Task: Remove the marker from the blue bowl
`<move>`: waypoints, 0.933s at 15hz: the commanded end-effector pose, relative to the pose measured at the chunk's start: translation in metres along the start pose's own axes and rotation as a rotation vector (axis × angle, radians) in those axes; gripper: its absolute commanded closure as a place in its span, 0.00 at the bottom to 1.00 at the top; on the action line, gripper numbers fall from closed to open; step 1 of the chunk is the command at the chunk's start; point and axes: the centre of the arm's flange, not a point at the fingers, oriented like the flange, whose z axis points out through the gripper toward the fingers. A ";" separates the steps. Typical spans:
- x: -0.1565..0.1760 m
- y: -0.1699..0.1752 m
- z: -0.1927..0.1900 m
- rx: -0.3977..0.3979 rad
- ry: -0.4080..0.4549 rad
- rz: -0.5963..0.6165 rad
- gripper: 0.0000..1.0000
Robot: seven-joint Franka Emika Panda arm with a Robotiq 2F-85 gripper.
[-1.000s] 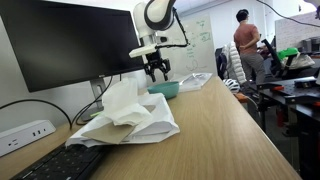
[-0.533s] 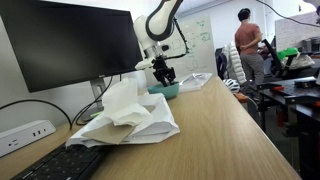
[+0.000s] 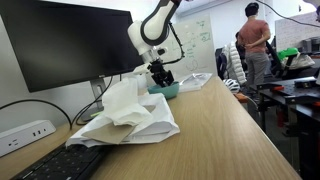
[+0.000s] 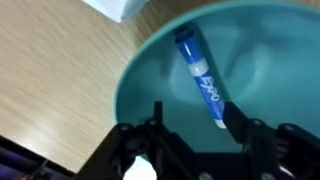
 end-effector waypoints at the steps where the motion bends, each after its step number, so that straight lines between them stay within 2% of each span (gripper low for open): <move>1: -0.004 -0.004 -0.013 0.030 0.031 -0.056 0.23; 6: -0.011 -0.010 -0.004 0.018 0.040 -0.140 0.33; 10: -0.019 -0.013 0.004 0.026 0.050 -0.209 0.57; 13: -0.024 -0.012 0.010 0.032 0.055 -0.253 0.60; 14: -0.025 -0.011 0.012 0.035 0.056 -0.263 0.84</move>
